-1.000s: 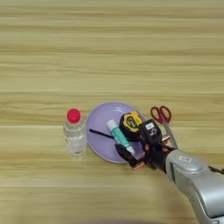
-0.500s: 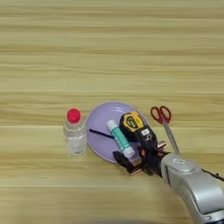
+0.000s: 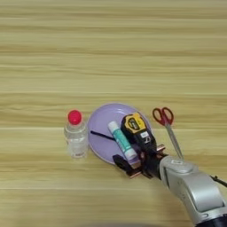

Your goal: Move the objects on the table

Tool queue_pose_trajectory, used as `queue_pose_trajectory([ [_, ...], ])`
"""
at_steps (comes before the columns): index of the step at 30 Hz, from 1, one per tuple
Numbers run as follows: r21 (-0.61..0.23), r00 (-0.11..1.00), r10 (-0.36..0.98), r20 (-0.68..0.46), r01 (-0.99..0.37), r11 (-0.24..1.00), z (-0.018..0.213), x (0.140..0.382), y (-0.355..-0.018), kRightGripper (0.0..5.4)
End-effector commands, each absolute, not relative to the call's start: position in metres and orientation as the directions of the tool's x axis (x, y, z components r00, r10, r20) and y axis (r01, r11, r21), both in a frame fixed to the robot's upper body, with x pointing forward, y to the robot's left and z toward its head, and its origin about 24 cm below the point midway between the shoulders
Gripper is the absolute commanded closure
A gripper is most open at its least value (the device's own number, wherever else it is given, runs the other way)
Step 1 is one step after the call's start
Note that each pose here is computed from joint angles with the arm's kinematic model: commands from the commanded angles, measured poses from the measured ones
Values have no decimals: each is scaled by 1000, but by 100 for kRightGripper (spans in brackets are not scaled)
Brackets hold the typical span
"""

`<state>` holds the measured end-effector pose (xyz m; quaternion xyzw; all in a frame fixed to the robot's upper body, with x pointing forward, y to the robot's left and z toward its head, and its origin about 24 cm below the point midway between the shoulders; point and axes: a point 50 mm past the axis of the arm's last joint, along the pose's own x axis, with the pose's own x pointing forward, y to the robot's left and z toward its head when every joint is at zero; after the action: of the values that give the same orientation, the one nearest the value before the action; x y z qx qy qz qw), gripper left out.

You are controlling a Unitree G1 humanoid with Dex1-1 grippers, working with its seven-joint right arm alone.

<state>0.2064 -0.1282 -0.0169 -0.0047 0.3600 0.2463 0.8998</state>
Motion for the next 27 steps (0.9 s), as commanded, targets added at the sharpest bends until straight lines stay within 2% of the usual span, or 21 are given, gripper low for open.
queue_pose_trajectory([
  [1, 119, 696, 446, -563, -466, 877, 3, 225, -126, 2],
  [27, 97, 678, 416, -606, -456, 885, -17, 231, -128, 2],
])
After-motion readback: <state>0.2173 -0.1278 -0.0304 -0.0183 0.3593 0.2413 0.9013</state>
